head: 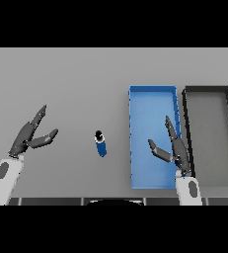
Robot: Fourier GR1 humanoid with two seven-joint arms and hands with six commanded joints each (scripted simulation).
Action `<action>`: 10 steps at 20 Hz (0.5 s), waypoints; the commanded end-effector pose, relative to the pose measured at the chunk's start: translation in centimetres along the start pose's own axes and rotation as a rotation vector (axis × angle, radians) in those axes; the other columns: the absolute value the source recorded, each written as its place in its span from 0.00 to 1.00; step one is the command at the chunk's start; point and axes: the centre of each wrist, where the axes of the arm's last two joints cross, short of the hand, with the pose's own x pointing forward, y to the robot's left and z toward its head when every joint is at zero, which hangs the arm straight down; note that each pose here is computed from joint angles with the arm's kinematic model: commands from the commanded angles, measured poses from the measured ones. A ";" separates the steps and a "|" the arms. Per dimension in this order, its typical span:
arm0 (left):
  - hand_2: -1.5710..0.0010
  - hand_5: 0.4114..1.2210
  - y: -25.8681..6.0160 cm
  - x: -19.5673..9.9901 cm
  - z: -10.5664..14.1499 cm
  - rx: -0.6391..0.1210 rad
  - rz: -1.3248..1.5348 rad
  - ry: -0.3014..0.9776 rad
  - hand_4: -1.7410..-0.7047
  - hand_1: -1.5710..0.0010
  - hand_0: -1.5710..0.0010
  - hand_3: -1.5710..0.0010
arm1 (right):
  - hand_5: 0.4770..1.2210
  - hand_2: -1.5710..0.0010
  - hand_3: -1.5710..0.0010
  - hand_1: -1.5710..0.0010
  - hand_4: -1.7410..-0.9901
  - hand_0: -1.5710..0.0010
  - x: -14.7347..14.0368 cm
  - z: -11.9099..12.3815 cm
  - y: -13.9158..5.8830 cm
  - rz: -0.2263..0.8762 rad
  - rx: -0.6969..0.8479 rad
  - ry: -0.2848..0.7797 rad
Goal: Pick up the blue pipe and place it into the blue bin.
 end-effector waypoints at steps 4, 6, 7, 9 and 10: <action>1.00 0.24 -0.3 0.0 0.6 -0.062 0.013 -0.014 0.63 1.00 1.00 1.00 | 0.16 1.00 1.00 1.00 0.74 1.00 0.0 -0.1 0.0 0.033 -0.018 0.032; 1.00 0.21 -1.2 0.1 1.2 -0.149 0.022 -0.040 0.62 1.00 1.00 1.00 | 0.17 1.00 1.00 1.00 0.74 1.00 0.2 -0.1 0.1 0.032 -0.004 0.015; 1.00 0.19 -1.6 0.4 1.3 -0.192 0.022 -0.043 0.62 1.00 1.00 1.00 | 0.17 1.00 1.00 1.00 0.73 1.00 0.3 -0.1 0.1 0.039 0.007 0.002; 1.00 0.15 -2.7 0.9 1.4 -0.272 0.026 -0.051 0.61 1.00 1.00 1.00 | 0.18 1.00 1.00 1.00 0.72 1.00 0.4 -0.1 0.5 0.032 0.017 -0.006; 1.00 0.13 -3.4 1.3 1.7 -0.305 0.030 -0.048 0.60 1.00 1.00 1.00 | 0.18 1.00 1.00 1.00 0.71 1.00 0.2 0.0 0.3 0.032 0.015 -0.001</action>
